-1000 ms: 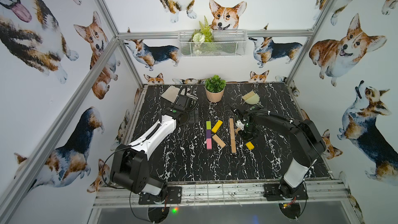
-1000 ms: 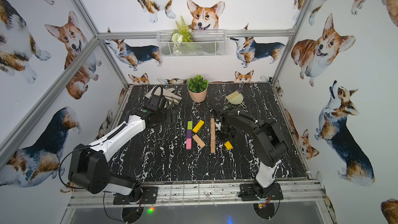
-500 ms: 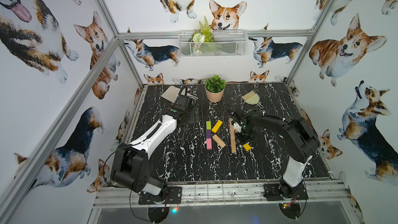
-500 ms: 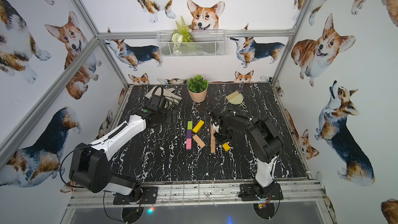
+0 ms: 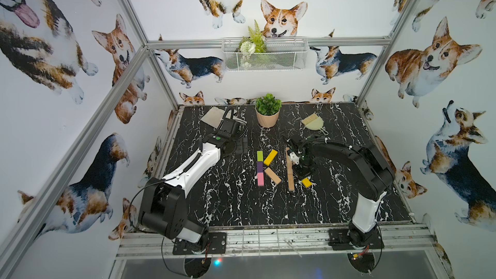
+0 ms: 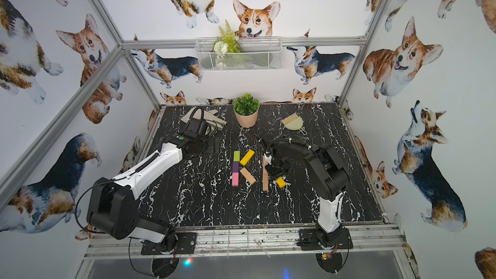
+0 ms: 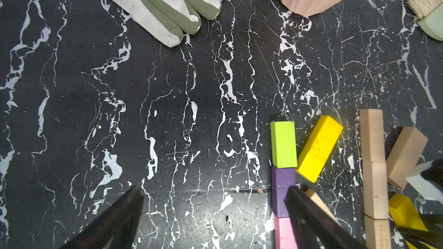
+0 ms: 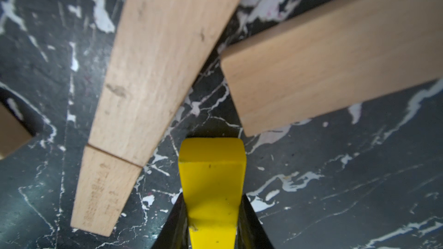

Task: Assemble the letter k with building blocks
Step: Assemble the building block at the center of the board.

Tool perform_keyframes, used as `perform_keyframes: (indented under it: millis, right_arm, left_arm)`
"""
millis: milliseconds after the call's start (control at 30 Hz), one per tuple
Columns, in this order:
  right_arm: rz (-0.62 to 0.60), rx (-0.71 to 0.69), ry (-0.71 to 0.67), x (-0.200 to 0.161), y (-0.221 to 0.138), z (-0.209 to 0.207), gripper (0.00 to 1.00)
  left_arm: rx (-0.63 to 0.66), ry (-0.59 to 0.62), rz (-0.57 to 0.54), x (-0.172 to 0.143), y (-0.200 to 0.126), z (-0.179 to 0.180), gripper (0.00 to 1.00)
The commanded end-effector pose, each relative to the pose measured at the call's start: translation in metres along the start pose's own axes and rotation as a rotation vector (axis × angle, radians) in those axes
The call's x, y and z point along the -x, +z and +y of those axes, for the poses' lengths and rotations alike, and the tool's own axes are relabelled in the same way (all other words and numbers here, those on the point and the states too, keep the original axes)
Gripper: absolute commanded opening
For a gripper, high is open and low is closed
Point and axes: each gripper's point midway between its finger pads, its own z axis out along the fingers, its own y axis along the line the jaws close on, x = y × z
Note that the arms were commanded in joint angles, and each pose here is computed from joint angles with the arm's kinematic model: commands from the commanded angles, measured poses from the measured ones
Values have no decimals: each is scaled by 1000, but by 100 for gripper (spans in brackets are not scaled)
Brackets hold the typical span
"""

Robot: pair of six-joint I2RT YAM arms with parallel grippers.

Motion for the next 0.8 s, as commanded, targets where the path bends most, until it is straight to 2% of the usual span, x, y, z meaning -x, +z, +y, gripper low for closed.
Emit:
perform_keyframes:
  millis: [0,433,633,767]
  right_arm:
    - [-38,8,-22,10,0,4,0]
    - [-41,-14,-16,13,-1,1,0]
    - [-46,-12,-12,11,-4,1,25]
    - [-73,-3,-15,14,-10,2,32]
  left_arm:
    - [2,-9,-12,4,-1,0,95]
    - [1,-11,-12,4,-1,0,95]
    - [1,-11,-12,4,-1,0,95]
    - [2,-11,-11,4,-1,0,95]
